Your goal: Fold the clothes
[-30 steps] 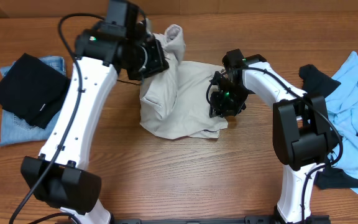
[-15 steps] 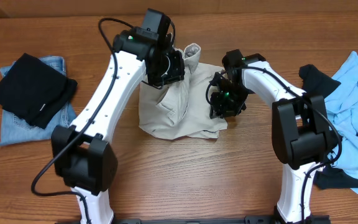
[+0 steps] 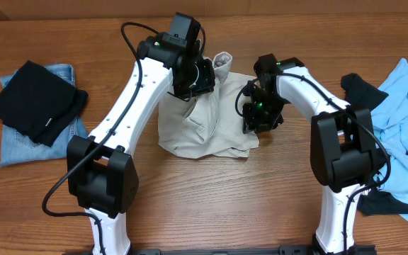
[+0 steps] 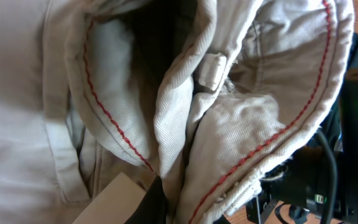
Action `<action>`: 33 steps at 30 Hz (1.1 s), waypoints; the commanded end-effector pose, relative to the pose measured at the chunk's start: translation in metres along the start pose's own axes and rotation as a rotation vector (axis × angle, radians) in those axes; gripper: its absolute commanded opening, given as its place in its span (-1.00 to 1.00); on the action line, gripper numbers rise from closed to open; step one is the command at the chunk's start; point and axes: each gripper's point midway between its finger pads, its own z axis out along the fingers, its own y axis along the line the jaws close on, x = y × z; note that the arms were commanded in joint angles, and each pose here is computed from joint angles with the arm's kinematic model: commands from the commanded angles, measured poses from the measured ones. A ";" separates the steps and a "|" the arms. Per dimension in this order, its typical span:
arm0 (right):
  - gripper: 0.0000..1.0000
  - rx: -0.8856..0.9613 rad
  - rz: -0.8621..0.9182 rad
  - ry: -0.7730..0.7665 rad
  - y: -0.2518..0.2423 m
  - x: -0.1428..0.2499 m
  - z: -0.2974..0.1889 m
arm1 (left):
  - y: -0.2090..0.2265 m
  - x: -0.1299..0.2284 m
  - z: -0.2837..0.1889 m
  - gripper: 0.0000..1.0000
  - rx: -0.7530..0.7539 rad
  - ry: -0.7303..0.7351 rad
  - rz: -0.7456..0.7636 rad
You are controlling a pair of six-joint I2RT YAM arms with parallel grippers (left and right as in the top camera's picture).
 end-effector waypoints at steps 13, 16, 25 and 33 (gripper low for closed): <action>-0.21 0.020 0.058 -0.288 -0.018 -0.032 -0.120 | -0.041 0.008 0.005 0.35 0.108 0.007 0.116; -0.20 0.020 0.054 -0.300 -0.016 -0.034 -0.127 | -0.039 0.004 0.001 0.28 0.113 -0.008 0.167; -0.20 -0.148 -0.103 -0.266 0.019 -0.024 -0.130 | 0.034 -0.054 -0.025 0.02 -0.045 -0.163 0.068; -0.20 -0.286 -0.260 -0.165 0.079 0.002 -0.112 | 0.046 -0.101 -0.015 -0.15 -0.128 -0.316 0.315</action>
